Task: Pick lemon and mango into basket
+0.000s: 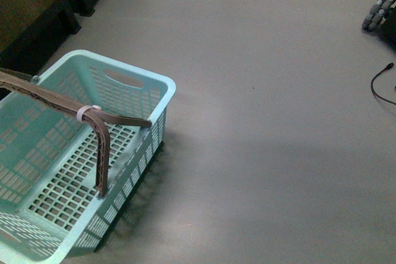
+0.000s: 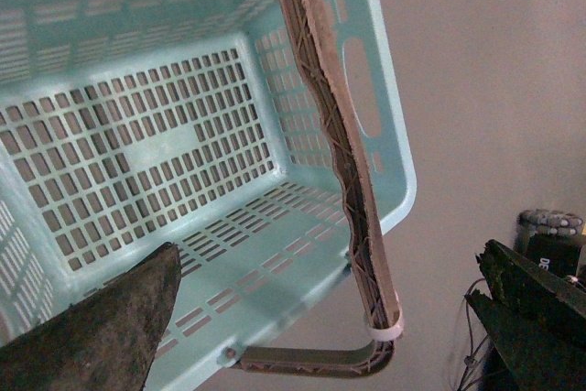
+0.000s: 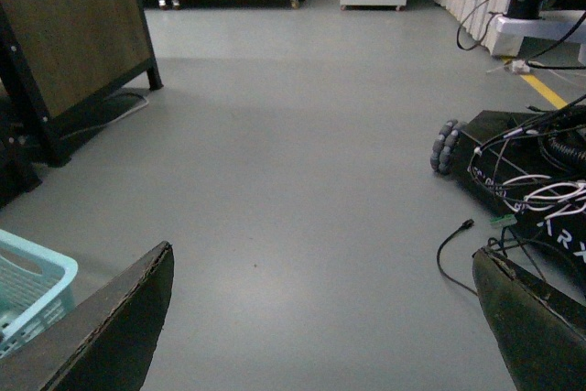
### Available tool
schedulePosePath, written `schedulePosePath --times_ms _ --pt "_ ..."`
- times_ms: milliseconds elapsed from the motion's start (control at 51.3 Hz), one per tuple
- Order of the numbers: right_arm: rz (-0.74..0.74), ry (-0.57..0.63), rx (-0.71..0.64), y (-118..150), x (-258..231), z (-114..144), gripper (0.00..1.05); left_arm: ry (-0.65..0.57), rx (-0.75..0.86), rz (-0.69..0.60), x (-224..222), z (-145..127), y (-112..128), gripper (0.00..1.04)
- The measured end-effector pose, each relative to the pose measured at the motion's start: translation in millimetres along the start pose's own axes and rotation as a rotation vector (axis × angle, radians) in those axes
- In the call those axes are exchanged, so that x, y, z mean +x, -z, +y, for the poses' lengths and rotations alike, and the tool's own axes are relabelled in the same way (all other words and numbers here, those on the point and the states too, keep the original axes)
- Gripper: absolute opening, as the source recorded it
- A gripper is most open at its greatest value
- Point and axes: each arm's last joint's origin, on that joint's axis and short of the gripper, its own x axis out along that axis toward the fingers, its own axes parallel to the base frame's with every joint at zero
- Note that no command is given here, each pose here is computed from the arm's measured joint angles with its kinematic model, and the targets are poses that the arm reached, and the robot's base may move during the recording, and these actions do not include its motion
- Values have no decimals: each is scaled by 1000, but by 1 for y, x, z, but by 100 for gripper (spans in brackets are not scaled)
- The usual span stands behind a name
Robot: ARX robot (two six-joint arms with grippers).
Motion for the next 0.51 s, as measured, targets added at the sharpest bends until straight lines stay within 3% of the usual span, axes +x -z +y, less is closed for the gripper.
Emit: schedulePosePath --times_ms 506 --pt "0 0 0 0 0 0 96 -32 -8 60 105 -23 10 98"
